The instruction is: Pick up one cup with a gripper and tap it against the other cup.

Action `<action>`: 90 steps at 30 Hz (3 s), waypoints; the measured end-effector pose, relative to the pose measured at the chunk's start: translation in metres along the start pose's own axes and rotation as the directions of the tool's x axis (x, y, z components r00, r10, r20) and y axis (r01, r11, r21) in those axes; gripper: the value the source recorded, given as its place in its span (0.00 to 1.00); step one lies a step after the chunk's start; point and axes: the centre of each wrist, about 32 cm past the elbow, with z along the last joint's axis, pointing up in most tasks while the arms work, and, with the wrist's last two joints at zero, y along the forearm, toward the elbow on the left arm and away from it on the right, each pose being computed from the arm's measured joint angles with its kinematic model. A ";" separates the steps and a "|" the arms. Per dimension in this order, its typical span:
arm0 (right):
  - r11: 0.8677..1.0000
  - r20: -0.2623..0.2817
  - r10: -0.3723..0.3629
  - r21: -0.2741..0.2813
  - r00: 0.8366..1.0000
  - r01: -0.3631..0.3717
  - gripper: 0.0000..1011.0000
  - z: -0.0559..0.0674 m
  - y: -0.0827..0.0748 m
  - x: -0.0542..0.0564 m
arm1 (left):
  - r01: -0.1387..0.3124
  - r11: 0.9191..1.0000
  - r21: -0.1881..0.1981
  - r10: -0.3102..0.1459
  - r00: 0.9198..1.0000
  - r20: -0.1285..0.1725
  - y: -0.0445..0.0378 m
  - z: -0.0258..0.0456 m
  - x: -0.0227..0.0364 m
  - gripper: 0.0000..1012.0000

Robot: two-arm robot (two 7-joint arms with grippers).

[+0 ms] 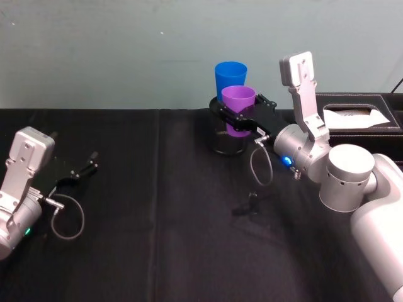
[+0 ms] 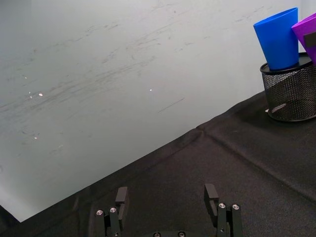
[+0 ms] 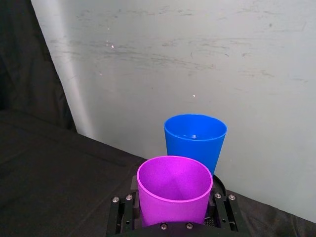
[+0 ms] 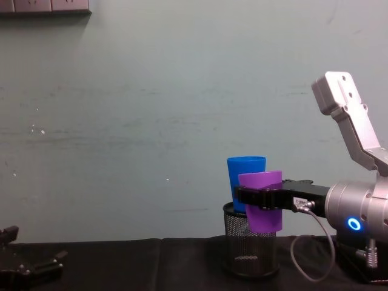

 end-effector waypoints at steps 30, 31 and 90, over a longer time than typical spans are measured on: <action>1.000 0.000 0.000 0.000 1.000 0.000 0.72 0.000 0.000 0.000 | 0.000 1.000 0.000 0.000 1.000 0.000 0.0000 0.0000 0.0000 0.99; 1.000 0.000 0.000 0.000 1.000 0.000 0.72 0.000 0.000 0.000 | 0.000 1.000 0.000 0.000 1.000 0.000 0.0000 0.0000 0.0000 0.99; 1.000 0.000 0.000 0.000 1.000 0.000 0.73 0.000 0.000 0.000 | 0.000 1.000 0.000 0.000 1.000 0.000 0.0000 0.0000 0.0000 0.99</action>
